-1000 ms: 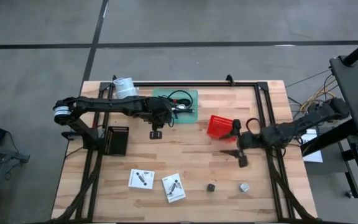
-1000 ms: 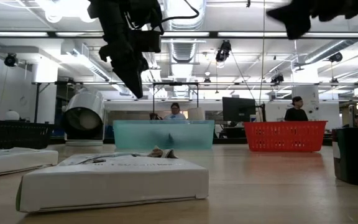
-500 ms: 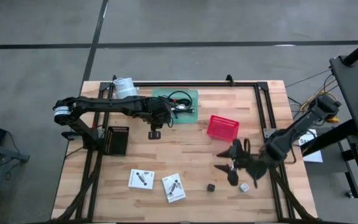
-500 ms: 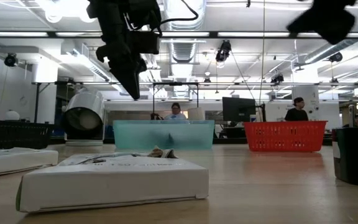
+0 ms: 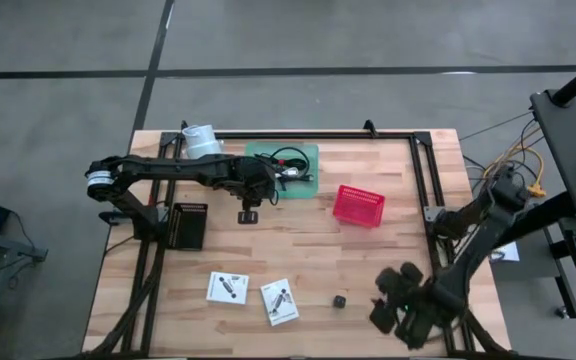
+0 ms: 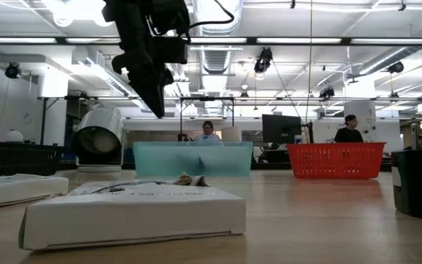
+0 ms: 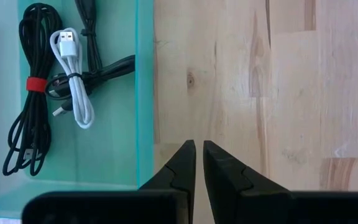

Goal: Pick and place items into bin
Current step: Put the blue charger adapter into the red basket

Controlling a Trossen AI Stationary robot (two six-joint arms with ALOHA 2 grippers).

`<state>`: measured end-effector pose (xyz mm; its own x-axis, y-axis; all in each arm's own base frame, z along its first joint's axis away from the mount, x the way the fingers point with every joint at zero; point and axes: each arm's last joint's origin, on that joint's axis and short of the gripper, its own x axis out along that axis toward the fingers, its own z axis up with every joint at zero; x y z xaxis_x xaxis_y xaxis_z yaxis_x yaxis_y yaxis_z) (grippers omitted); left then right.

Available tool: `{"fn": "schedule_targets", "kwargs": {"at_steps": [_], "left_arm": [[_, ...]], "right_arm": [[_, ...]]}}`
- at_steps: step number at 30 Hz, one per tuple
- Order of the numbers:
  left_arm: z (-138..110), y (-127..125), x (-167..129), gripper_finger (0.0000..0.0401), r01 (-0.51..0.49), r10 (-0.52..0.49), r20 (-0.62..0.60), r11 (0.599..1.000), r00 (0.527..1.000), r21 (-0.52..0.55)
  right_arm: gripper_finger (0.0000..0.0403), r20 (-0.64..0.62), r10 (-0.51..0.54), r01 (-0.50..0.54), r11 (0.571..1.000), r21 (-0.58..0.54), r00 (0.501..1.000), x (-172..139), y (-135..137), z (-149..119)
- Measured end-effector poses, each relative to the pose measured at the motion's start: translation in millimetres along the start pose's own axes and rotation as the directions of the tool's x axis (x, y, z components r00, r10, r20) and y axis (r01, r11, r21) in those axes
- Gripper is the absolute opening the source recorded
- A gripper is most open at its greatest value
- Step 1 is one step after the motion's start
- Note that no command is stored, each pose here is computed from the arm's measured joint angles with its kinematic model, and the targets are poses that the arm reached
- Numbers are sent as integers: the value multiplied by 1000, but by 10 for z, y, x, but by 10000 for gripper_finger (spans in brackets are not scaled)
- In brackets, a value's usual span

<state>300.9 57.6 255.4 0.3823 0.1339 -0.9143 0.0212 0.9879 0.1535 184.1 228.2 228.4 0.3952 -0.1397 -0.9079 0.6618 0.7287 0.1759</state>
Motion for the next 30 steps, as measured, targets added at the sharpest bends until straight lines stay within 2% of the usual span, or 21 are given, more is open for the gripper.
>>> {"fn": "schedule_targets", "kwargs": {"at_steps": [5, 8, 11, 13, 21, 30], "left_arm": [[0, 0, 1, 15, 0, 0, 1, 1000, 1000, 1], [0, 0, 1, 15, 0, 0, 1, 1000, 1000, 2], [0, 0, 1, 15, 0, 0, 1, 1000, 1000, 7], [0, 0, 1, 15, 0, 0, 0, 1000, 1000, 27], [0, 0, 1, 15, 0, 0, 0, 999, 1000, 47], [2, 0, 1, 15, -1, 1, 3, 999, 1000, 47]], "right_arm": [[226, -129, -71, 72, 997, 4, 989, 112, 206, -191], [226, -190, -196, 203, 979, 18, 962, 189, 214, -250], [228, -190, -316, 328, 944, 34, 930, 211, 175, -262], [231, -180, -361, 376, 925, 57, 915, 193, 142, -250], [255, -185, -362, 380, 922, 76, 914, 263, 67, -273], [255, -200, -340, 361, 930, 77, 919, 391, 34, -338]]}}
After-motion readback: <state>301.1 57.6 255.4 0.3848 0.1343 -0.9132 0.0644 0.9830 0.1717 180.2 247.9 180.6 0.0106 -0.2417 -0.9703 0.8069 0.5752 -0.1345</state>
